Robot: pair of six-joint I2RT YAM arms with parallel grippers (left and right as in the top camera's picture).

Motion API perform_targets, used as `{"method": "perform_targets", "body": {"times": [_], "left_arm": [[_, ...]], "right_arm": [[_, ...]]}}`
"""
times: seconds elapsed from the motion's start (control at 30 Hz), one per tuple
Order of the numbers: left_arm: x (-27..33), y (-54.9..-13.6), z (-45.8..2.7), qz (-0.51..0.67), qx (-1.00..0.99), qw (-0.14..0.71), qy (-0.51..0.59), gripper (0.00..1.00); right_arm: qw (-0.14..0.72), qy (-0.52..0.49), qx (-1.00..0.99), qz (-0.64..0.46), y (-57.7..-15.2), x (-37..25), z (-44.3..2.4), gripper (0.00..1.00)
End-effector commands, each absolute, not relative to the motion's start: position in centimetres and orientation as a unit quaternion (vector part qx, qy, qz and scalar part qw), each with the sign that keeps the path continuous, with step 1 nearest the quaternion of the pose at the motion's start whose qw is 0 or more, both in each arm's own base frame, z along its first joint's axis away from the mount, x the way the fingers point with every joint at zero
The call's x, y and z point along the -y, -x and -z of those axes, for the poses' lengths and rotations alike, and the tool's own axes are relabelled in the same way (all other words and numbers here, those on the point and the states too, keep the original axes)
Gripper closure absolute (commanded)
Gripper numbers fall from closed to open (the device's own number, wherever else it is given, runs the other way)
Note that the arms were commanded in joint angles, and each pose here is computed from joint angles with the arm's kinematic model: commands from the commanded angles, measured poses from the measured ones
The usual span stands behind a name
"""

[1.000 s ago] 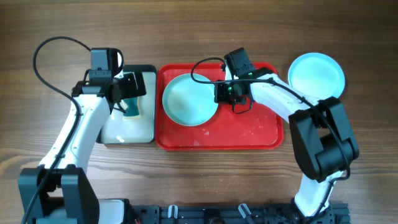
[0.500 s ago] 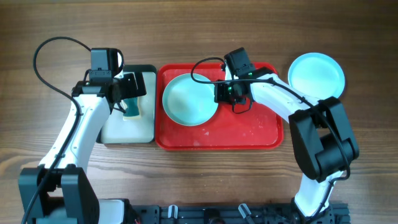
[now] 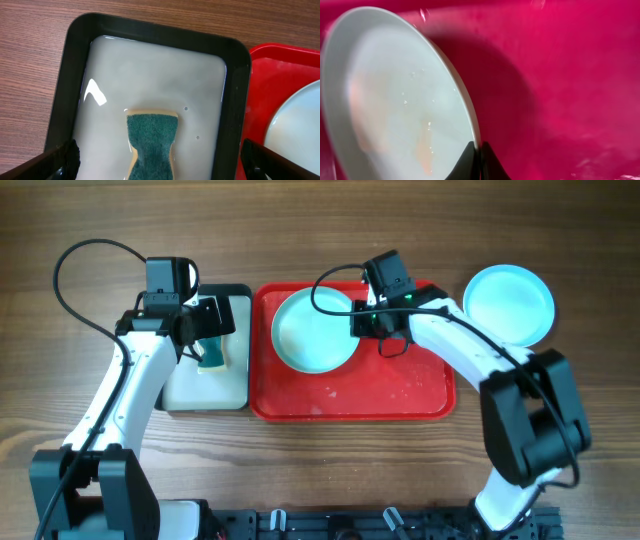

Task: Clean dirty plates on tray and stack at the side
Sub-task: 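Lift the light-blue plate with the right gripper and dip it in water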

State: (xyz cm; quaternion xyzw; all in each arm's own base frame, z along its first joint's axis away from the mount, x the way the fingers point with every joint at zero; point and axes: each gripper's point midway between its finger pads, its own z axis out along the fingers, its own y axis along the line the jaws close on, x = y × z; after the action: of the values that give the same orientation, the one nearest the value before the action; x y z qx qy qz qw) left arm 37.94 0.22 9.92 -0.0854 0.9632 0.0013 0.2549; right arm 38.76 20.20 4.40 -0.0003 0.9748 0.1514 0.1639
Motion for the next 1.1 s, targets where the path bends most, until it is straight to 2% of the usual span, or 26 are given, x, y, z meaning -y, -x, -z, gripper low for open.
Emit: {"method": "perform_targets", "body": {"times": [0.0, 0.27, 0.5, 0.63, 0.7, 0.8, 0.97, 1.07], "left_arm": [[-0.6, -38.3, -10.6, -0.006, -0.960, 0.264, 0.094, 0.00], [-0.6, -38.3, -10.6, -0.006, -0.960, 0.264, 0.094, 0.00], [-0.6, -38.3, -10.6, -0.006, -0.960, 0.264, 0.094, 0.00], [-0.7, -40.1, -11.8, -0.003, -0.947, 0.307, 0.095, 0.00], [-0.7, -40.6, -13.9, 0.002, -0.937, 0.335, 0.096, 0.00], [-2.3, -40.6, -20.0, 0.029, -0.896, 0.409, 0.172, 0.00], [-3.9, -37.9, -28.0, 0.040, -0.840, 0.505, 0.195, 0.00], [-3.8, -36.3, -30.4, 0.044, -0.824, 0.531, 0.193, 0.00]], "right_arm": [[0.261, 0.011, -0.957, -0.127, -41.1, -19.3, -10.5, 0.96], [0.292, 0.037, -0.946, -0.132, -41.6, -19.8, -12.3, 0.96], [0.317, 0.062, -0.934, -0.154, -41.5, -22.8, -13.4, 0.96], [0.338, 0.067, -0.922, -0.177, -41.6, -25.0, -14.4, 0.96], [0.354, 0.081, -0.912, -0.192, -41.4, -26.8, -15.2, 0.96], [0.393, 0.081, -0.895, -0.196, -41.5, -28.9, -16.7, 0.96], [0.449, 0.098, -0.865, -0.204, -41.7, -33.1, -17.4, 0.96], [0.499, 0.145, -0.831, -0.199, -42.2, -36.1, -17.5, 0.96]]}}
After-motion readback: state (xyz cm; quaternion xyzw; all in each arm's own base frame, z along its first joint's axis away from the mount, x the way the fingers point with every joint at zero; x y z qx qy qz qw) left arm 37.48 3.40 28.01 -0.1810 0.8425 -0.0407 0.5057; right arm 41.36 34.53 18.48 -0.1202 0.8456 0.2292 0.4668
